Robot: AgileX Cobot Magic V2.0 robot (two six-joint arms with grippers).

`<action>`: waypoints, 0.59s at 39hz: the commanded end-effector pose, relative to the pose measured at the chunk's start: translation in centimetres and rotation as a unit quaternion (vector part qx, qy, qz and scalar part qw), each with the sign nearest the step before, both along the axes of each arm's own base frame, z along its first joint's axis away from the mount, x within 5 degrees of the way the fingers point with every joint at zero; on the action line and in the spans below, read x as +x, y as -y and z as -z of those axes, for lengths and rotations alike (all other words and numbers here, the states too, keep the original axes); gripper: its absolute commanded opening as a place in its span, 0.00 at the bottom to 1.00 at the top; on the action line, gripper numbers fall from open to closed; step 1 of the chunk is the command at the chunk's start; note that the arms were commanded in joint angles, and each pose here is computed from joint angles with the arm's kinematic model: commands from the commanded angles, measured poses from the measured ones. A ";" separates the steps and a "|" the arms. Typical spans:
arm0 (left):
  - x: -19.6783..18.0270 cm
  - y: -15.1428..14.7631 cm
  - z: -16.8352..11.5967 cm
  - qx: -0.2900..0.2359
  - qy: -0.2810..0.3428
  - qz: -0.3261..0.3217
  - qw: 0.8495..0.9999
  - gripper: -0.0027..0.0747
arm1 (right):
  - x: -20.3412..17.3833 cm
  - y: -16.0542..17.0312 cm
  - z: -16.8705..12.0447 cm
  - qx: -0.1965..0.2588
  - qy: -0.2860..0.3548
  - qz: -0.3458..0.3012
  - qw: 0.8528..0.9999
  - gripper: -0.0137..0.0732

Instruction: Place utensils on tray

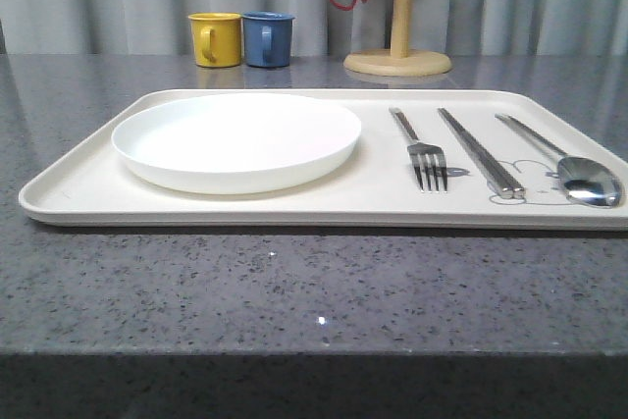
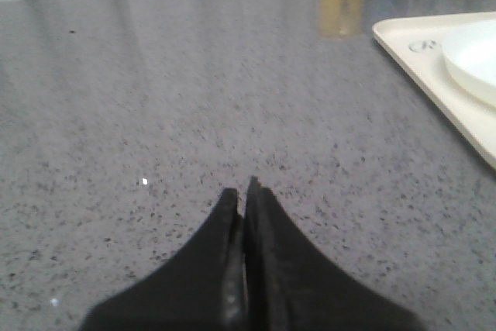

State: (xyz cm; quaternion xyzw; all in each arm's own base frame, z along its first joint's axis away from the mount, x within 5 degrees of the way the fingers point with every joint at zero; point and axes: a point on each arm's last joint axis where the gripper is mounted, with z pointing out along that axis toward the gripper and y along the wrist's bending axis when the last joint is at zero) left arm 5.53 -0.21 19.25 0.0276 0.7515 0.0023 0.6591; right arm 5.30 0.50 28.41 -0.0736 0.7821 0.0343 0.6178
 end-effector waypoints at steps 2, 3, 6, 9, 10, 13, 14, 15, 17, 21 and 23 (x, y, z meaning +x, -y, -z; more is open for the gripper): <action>-0.1 -0.1 -0.9 -0.011 0.059 -0.009 0.998 0.01 | 0.1 0.0 -1.4 -0.004 0.045 -0.004 0.999 0.09; -0.1 -0.1 -0.8 -0.010 0.056 -0.009 0.998 0.01 | 0.1 0.0 -1.4 -0.004 0.045 -0.004 0.999 0.09; -0.1 -0.1 -0.8 -0.010 0.056 -0.009 0.998 0.01 | 0.1 0.0 -1.4 -0.004 0.045 -0.004 0.999 0.09; -0.1 -0.1 -0.8 -0.010 0.056 -0.009 0.998 0.01 | 0.1 0.0 -1.4 -0.004 0.045 -0.004 0.999 0.09; -0.1 -0.1 -0.8 -0.010 0.056 -0.009 0.998 0.01 | 0.1 0.0 -1.4 -0.004 0.045 -0.004 0.999 0.09; -0.1 -0.1 -0.8 -0.010 0.056 -0.009 0.998 0.01 | 0.1 0.0 -1.4 -0.004 0.045 -0.004 0.999 0.09; -0.1 -0.1 -0.8 -0.010 0.056 -0.009 0.998 0.01 | 0.1 0.0 -1.4 -0.004 0.045 -0.004 0.999 0.09; -0.1 -0.1 -0.8 -0.010 0.056 -0.009 0.998 0.01 | 0.1 0.0 -1.4 -0.004 0.045 -0.004 0.999 0.09; -0.1 -0.1 -0.8 -0.010 0.056 -0.009 0.998 0.01 | 0.1 0.0 -1.4 -0.004 0.045 -0.004 0.999 0.09; -0.1 -0.1 -0.8 -0.010 0.056 -0.009 0.998 0.01 | 0.1 0.0 -1.4 -0.004 0.045 -0.004 0.999 0.09; -0.1 -0.1 -0.8 -0.010 0.056 -0.009 0.998 0.01 | 0.1 0.0 -1.4 -0.004 0.045 -0.004 0.999 0.09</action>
